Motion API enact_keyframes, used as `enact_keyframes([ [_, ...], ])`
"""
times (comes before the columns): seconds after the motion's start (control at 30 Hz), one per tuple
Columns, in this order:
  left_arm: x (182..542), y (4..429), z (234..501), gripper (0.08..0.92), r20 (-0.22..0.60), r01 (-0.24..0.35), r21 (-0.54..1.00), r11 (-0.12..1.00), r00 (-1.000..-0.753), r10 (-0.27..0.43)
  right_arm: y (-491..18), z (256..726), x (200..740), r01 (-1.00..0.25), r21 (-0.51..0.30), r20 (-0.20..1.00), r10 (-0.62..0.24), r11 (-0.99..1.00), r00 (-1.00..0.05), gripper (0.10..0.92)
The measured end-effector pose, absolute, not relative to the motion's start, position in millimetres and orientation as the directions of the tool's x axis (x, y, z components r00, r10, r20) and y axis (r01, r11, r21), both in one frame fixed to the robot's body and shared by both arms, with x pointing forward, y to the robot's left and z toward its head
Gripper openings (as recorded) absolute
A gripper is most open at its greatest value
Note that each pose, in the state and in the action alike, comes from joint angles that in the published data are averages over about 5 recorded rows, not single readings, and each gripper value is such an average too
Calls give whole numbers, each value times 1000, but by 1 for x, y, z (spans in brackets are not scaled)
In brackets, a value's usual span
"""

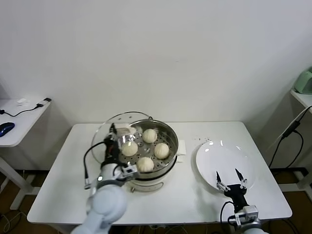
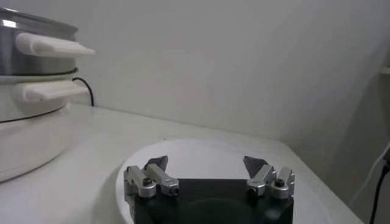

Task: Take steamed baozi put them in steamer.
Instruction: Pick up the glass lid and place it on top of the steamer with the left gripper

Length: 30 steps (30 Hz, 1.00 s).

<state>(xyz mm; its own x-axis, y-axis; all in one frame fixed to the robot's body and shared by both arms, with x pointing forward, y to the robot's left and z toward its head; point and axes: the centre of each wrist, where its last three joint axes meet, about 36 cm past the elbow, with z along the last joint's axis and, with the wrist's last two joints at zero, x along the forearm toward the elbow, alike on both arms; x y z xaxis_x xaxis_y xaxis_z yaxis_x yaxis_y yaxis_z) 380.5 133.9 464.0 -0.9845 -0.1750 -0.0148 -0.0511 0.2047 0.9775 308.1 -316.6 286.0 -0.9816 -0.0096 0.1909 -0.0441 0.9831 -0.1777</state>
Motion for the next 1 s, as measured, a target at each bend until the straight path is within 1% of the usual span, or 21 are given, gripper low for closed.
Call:
enact_keyframes([
  [0.3,381,75,463,139,-18,-49,977,209,-988,-150,-315,278,306,-27,-166,174,2,986,-985,823],
  [0.53,380,45,457,139,-9,-36,980,196,-990,-141,-317,273,304,-10,-163,159,16,987,-987,823],
  [0.73,383,34,445,139,-4,-29,988,155,-988,-153,-318,271,304,7,-161,141,30,987,-989,823],
  [1.0,389,33,426,139,8,-9,996,93,-984,-176,-317,273,309,25,-160,114,43,987,-992,823],
])
